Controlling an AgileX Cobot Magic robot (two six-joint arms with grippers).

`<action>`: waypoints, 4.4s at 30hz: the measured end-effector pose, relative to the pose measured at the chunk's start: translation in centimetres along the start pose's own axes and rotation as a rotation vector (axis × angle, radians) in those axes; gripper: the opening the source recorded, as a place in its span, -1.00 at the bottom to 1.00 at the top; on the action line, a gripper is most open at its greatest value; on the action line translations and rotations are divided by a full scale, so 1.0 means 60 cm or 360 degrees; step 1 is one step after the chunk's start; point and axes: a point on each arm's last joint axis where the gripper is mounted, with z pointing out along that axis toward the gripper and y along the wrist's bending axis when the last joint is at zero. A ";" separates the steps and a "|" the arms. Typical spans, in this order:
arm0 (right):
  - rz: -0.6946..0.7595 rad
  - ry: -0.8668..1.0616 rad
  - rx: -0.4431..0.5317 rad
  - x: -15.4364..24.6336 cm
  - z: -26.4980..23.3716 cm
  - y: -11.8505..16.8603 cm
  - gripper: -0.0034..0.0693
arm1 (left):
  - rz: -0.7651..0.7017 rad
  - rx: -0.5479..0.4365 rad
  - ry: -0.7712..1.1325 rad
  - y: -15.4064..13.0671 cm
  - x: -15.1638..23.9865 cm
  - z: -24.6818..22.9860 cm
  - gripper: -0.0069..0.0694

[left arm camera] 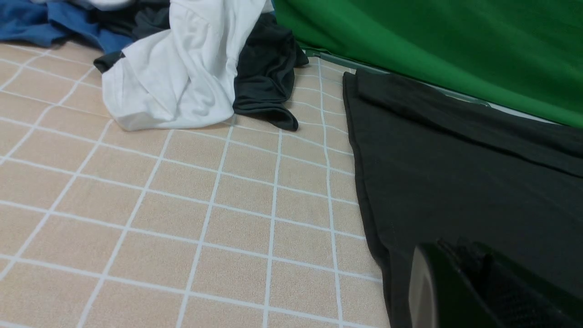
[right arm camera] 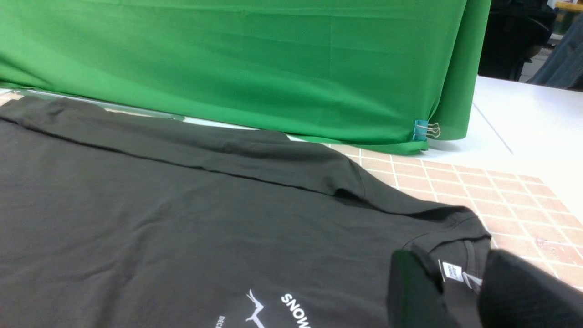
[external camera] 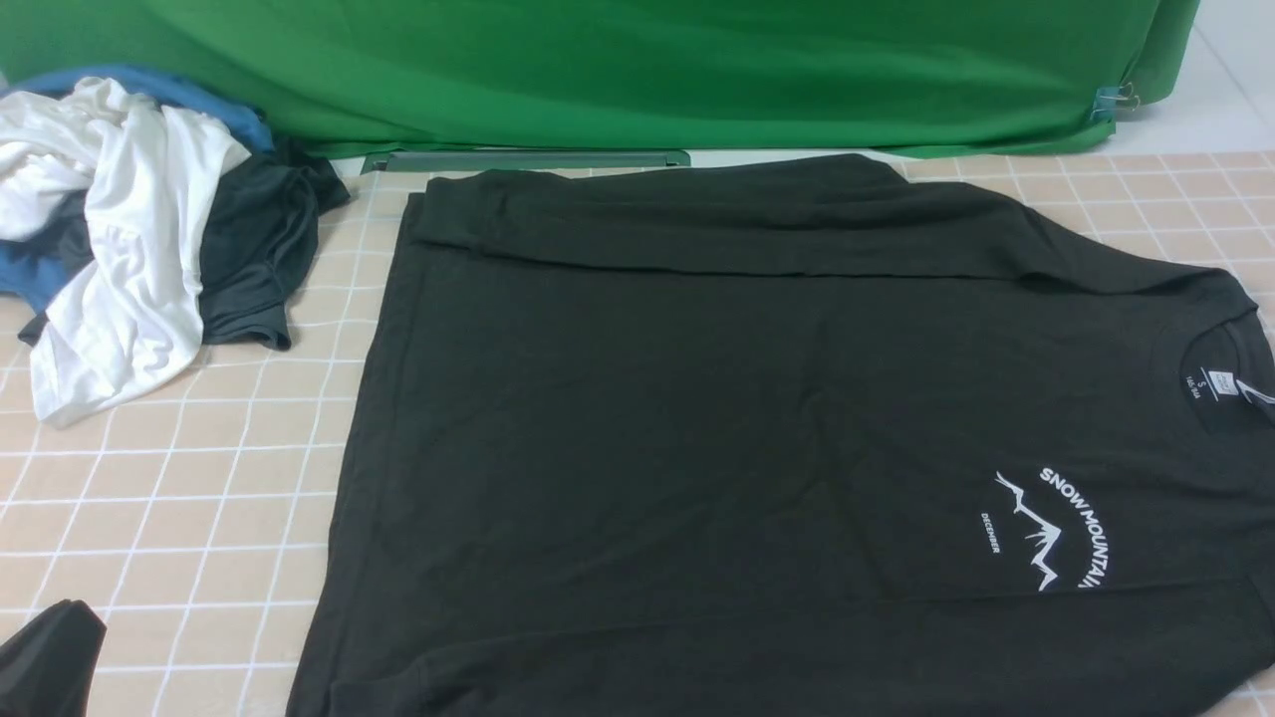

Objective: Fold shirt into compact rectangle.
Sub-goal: 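Grasp the left edge of the dark T-shirt lying flat on the table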

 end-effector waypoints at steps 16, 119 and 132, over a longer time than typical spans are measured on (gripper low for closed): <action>0.0000 0.0000 0.0000 0.000 0.000 0.000 -0.24 | 0.0000 0.0000 0.0000 0.000 0.000 0.000 -0.77; -0.0011 0.1107 -0.0230 -0.277 0.038 0.013 -0.75 | -0.0029 -0.0349 0.2101 -0.132 0.037 0.242 0.18; -0.0011 0.1107 -0.0230 -0.277 0.038 0.013 -0.71 | -0.0040 -0.0313 0.2115 -0.139 0.032 0.248 0.11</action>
